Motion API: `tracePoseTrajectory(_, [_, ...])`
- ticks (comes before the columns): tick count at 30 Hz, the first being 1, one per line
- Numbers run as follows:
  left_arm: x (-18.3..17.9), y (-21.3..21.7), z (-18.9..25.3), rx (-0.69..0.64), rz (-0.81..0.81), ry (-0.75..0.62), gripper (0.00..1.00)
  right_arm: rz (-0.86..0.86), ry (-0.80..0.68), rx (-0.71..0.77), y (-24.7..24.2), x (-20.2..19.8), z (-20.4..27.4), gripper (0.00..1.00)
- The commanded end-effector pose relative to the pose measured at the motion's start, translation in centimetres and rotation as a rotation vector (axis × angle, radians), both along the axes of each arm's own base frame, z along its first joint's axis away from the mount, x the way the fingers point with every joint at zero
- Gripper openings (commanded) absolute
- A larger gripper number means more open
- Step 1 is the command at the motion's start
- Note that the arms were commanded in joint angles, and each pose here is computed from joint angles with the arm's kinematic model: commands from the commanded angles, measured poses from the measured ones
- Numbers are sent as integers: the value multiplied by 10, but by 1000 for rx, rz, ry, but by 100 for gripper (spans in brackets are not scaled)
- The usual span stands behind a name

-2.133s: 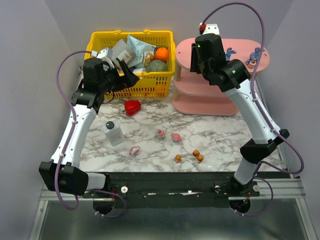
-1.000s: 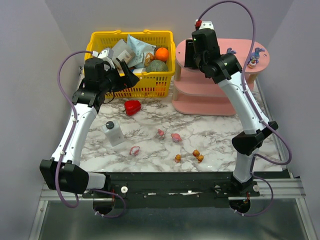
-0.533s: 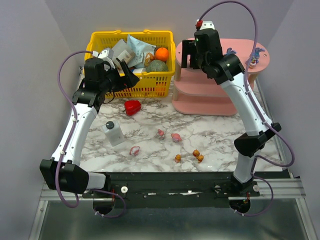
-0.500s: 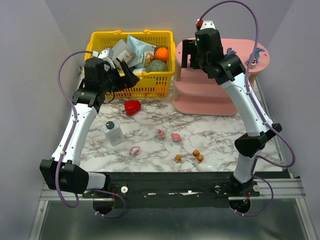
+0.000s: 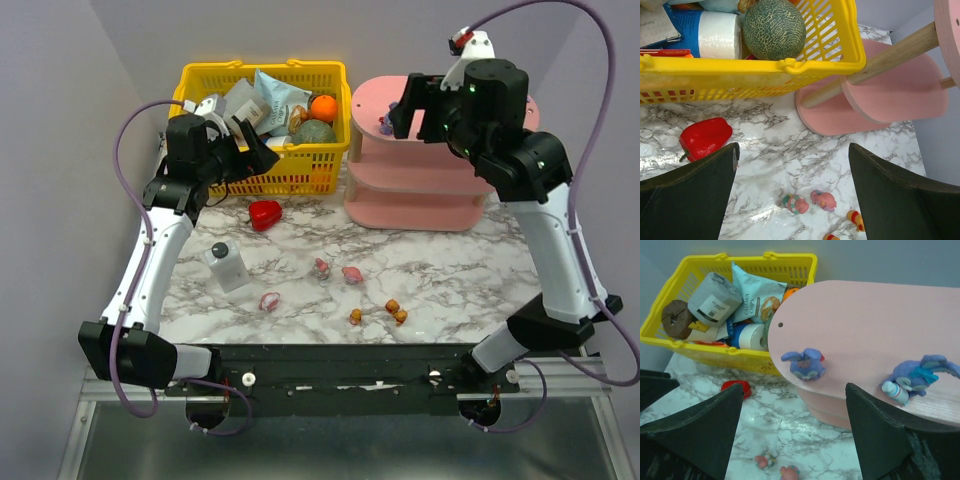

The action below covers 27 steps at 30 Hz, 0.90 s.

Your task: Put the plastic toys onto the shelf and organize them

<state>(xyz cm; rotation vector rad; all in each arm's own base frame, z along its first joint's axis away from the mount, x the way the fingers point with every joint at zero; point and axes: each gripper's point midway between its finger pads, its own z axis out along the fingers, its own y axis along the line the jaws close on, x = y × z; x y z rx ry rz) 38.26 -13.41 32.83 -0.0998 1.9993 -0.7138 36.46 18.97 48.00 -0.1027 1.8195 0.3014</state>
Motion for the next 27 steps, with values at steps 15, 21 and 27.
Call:
tracePoseTrajectory(15, [-121,-53,-31,0,-257,-97,99,168,200,96,-30,-122,-176,89])
tracePoseTrajectory(21, [-156,-43,-74,11,-256,-53,99,151,282,131,-28,-139,-245,85])
tracePoseTrajectory(27, [-172,-26,-96,42,-209,-65,99,97,370,95,-9,-152,-306,84])
